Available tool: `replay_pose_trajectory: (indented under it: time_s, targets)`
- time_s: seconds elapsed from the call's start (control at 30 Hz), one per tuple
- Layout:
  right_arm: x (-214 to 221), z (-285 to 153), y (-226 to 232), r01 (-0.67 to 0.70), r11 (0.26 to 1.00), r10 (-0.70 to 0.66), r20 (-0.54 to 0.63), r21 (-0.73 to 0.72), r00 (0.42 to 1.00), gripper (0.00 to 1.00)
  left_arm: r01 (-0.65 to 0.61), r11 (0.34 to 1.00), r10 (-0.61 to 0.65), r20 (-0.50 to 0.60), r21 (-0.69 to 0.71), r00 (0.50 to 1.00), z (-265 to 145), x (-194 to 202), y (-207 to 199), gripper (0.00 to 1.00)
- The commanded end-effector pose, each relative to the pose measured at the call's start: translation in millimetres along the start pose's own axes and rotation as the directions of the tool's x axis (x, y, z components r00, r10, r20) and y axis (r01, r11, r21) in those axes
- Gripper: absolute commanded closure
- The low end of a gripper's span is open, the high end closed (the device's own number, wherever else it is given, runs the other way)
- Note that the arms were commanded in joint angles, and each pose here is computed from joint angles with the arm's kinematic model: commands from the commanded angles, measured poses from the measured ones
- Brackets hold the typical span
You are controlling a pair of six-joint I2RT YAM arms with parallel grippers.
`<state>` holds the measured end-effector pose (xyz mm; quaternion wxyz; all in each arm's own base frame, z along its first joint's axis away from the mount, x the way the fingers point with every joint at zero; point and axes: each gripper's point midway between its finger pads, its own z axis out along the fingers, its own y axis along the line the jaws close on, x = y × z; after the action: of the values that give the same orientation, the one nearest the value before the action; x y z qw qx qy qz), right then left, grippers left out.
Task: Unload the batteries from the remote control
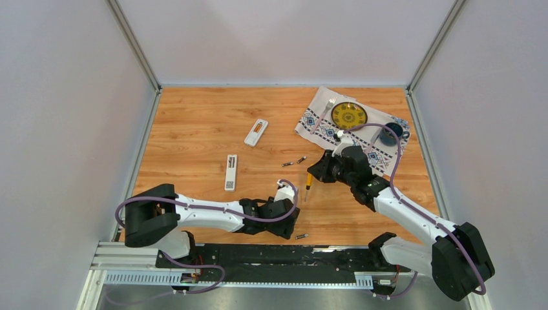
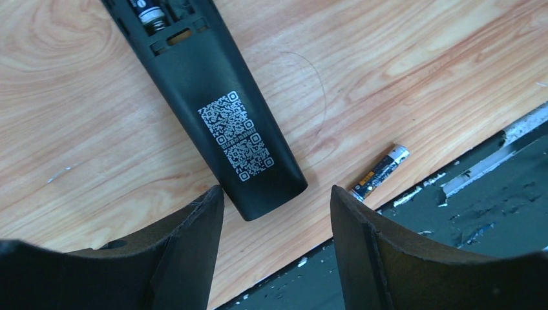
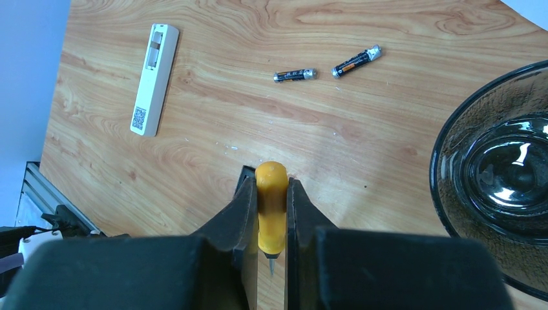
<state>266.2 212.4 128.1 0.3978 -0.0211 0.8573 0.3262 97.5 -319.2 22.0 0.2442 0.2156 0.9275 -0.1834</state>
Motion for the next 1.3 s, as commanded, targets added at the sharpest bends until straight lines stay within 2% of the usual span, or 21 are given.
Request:
replay_pose_trajectory:
  time_s: [0.0,0.13,0.3,0.57,0.73,0.93,1.03,1.13,1.17,1.23,1.27]
  targets:
    - [-20,-1,12,0.013,0.999,-0.01,0.062,-0.043,0.998,1.0,-0.021,1.0,0.023,-0.149,0.011,0.989,2,42,10,0.31]
    - [-18,0,14,0.008,0.999,-0.005,0.055,-0.051,0.998,1.0,-0.008,0.998,0.014,-0.101,0.058,0.995,-2,35,4,0.32]
    - [-19,-1,15,0.01,0.998,-0.007,0.057,-0.057,0.998,1.0,0.013,0.999,-0.012,-0.032,0.053,0.999,-14,24,11,0.31]
    - [-25,-5,25,-0.004,0.996,0.011,0.073,-0.091,0.997,1.0,0.084,0.974,-0.107,0.099,0.212,0.989,-38,2,4,0.31]
    - [-29,-3,29,-0.037,0.994,0.045,0.079,-0.1,0.996,1.0,0.164,0.914,-0.243,0.177,0.372,0.954,-56,-22,3,0.35]
    - [-29,2,31,-0.082,0.99,0.092,0.085,-0.119,0.992,1.0,0.243,0.874,-0.365,0.239,0.42,0.9,-67,-43,31,0.4]
    - [-29,5,33,-0.108,0.986,0.119,0.082,-0.13,0.99,1.0,0.279,0.853,-0.414,0.245,0.441,0.877,-68,-52,41,0.47]
    - [-30,10,36,-0.122,0.982,0.134,0.076,-0.142,0.988,1.0,0.323,0.849,-0.441,0.223,0.419,0.869,-62,-51,55,0.63]
    - [-31,10,39,-0.121,0.981,0.134,0.076,-0.152,0.988,1.0,0.335,0.851,-0.443,0.21,0.405,0.871,-57,-49,58,0.77]
    - [-32,13,41,-0.124,0.98,0.136,0.073,-0.154,0.988,1.0,0.353,0.848,-0.453,0.195,0.395,0.87,-52,-50,62,0.85]
    - [-33,14,41,-0.126,0.98,0.139,0.076,-0.154,0.987,1.0,0.36,0.851,-0.449,0.174,0.382,0.877,-45,-47,63,0.92]
